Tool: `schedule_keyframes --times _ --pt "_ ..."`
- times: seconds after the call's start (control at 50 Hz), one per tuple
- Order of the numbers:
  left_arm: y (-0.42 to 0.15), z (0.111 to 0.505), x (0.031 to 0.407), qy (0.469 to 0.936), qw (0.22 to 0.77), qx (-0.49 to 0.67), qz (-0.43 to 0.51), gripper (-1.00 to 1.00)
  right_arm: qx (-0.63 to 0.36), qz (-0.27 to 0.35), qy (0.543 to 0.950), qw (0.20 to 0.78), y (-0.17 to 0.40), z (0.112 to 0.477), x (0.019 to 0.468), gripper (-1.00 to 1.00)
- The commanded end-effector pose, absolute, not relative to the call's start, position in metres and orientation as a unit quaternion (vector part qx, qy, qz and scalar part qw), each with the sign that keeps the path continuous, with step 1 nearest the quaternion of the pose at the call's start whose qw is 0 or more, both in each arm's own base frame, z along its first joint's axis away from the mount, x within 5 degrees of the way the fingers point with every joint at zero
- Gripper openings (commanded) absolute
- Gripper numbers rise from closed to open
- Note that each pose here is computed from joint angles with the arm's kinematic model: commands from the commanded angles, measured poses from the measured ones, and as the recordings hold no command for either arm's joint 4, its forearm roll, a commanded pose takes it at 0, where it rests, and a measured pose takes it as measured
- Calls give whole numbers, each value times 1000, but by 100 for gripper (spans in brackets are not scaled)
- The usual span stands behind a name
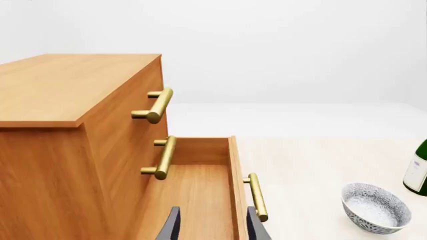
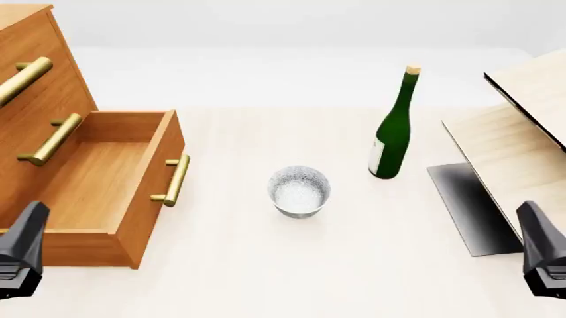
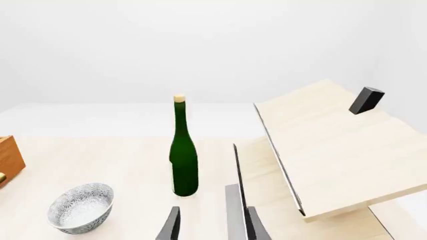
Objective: Put the bowl in the bottom drawer of the cabinet.
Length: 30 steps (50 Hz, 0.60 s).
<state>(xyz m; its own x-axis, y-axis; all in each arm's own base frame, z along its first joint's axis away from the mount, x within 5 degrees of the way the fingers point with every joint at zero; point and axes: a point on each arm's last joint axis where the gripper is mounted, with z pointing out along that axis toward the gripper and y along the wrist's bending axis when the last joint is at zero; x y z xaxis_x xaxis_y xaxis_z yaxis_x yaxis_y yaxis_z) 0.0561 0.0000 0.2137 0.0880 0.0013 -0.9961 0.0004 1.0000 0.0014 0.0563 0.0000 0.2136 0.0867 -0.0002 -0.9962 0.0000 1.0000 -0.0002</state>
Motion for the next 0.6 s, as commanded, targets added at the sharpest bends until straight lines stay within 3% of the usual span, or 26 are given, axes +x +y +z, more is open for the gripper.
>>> schedule_keyframes --times 0.02,0.36,0.6 --pt "0 214 56 675 738 6 2 100 0 0 676 737 0 214 57 100" --pt "-2 216 56 672 740 10 -12 100 0 0 676 737 0 214 56 100" --pt "-10 231 52 655 750 75 -58 100 0 -1 676 737 0 214 56 100"
